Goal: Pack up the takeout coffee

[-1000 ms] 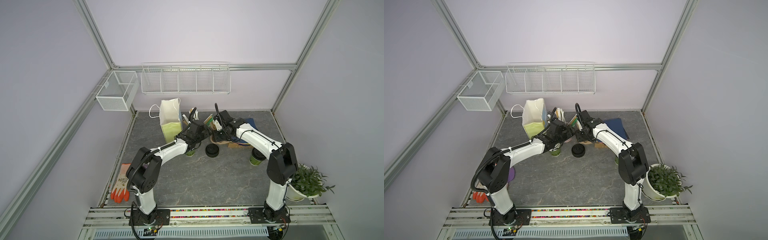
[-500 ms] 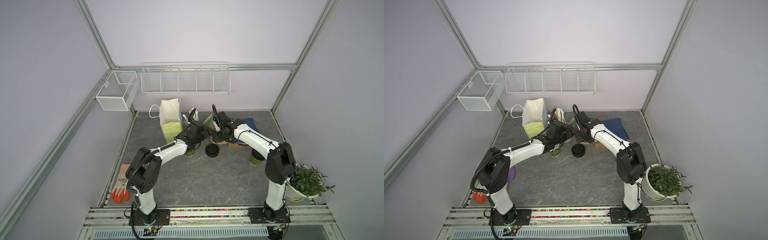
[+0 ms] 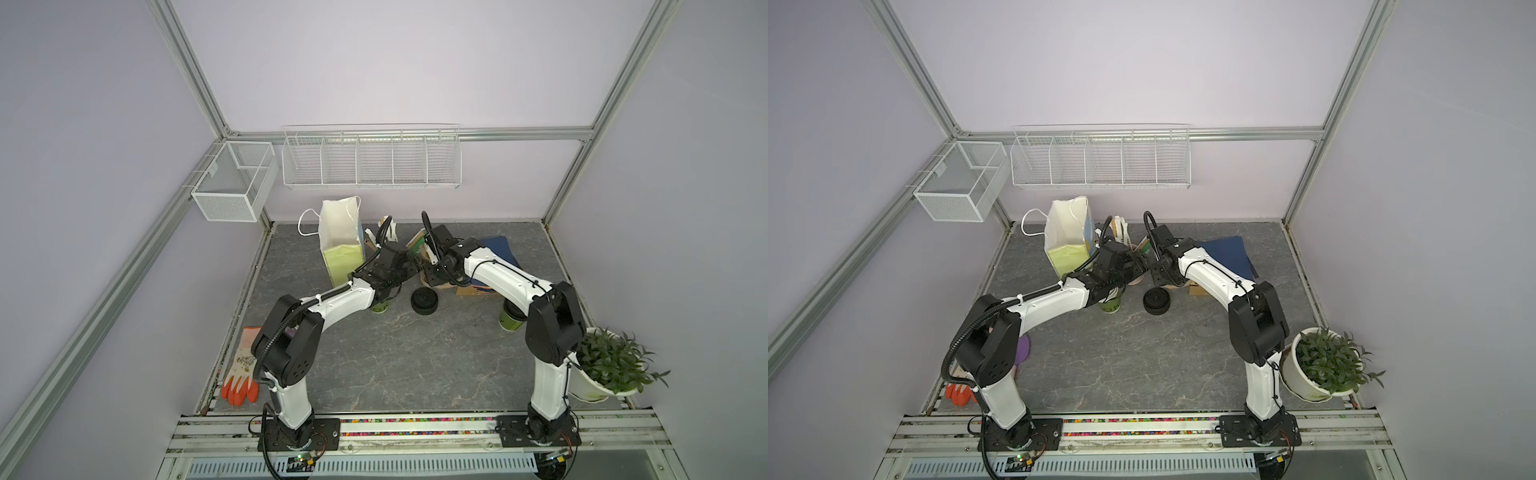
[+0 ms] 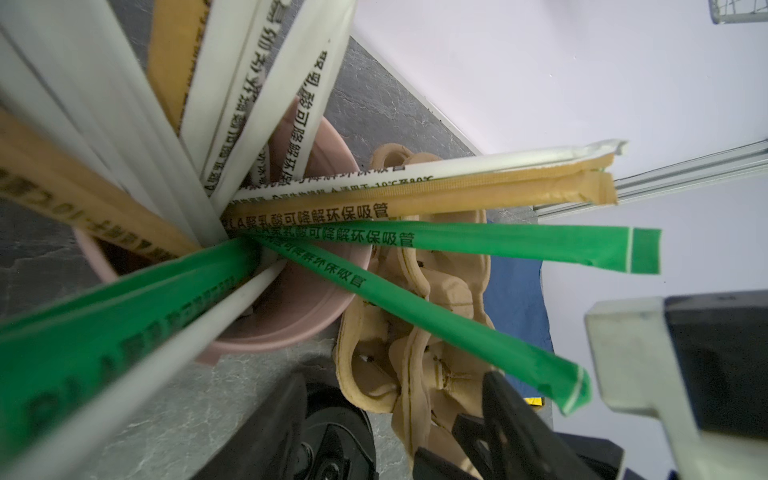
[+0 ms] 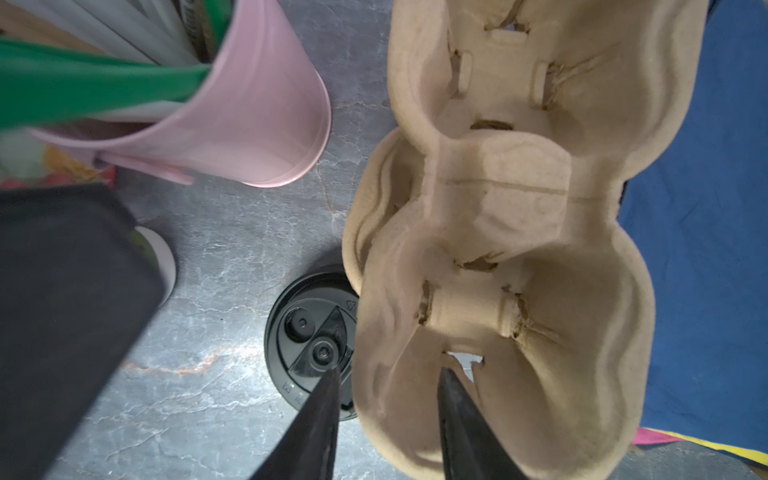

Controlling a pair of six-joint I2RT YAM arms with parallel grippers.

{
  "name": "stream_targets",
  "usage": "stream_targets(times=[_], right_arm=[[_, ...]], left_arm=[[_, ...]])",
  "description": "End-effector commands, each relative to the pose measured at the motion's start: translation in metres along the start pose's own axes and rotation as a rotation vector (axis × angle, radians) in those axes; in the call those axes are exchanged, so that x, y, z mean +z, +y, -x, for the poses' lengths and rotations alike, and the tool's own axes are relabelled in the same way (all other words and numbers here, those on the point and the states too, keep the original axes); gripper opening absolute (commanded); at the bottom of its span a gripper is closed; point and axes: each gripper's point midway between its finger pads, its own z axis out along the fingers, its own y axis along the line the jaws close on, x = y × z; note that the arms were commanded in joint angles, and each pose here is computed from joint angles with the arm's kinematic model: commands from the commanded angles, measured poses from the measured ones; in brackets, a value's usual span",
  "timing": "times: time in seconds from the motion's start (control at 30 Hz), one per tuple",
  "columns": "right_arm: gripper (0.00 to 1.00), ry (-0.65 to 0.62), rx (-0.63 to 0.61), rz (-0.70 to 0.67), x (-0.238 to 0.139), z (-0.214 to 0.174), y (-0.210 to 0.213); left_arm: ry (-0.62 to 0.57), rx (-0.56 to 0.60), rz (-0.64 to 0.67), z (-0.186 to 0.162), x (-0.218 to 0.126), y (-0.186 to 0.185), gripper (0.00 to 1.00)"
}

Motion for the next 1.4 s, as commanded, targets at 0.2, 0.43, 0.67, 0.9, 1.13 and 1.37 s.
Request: stream_targets(times=[0.2,0.43,0.67,0.9,1.13,1.37], right_arm=[[0.34,0.035,-0.042,-0.003,0.006,-0.005,0.004],[0.28,0.020,-0.042,0.001,-0.001,-0.001,0.004],[0.30,-0.005,-0.030,0.034,-0.012,0.007,0.008],[0.33,0.007,-0.038,0.055,-0.012,0.008,0.009],[0.34,0.030,-0.039,0.067,-0.007,0.004,0.012],[0.31,0.038,-0.042,0.045,-0.002,0.001,0.009]], left_arm=[[0.007,-0.014,-0.012,-0.005,0.005,-0.003,0.68],[0.018,-0.004,-0.011,-0.009,0.006,-0.005,0.68],[0.034,-0.001,-0.006,-0.016,0.011,-0.002,0.68],[0.038,0.000,-0.005,-0.017,0.011,-0.001,0.68],[0.041,0.000,-0.005,-0.019,0.013,-0.001,0.68],[0.041,0.001,-0.002,-0.019,0.013,0.000,0.68]])
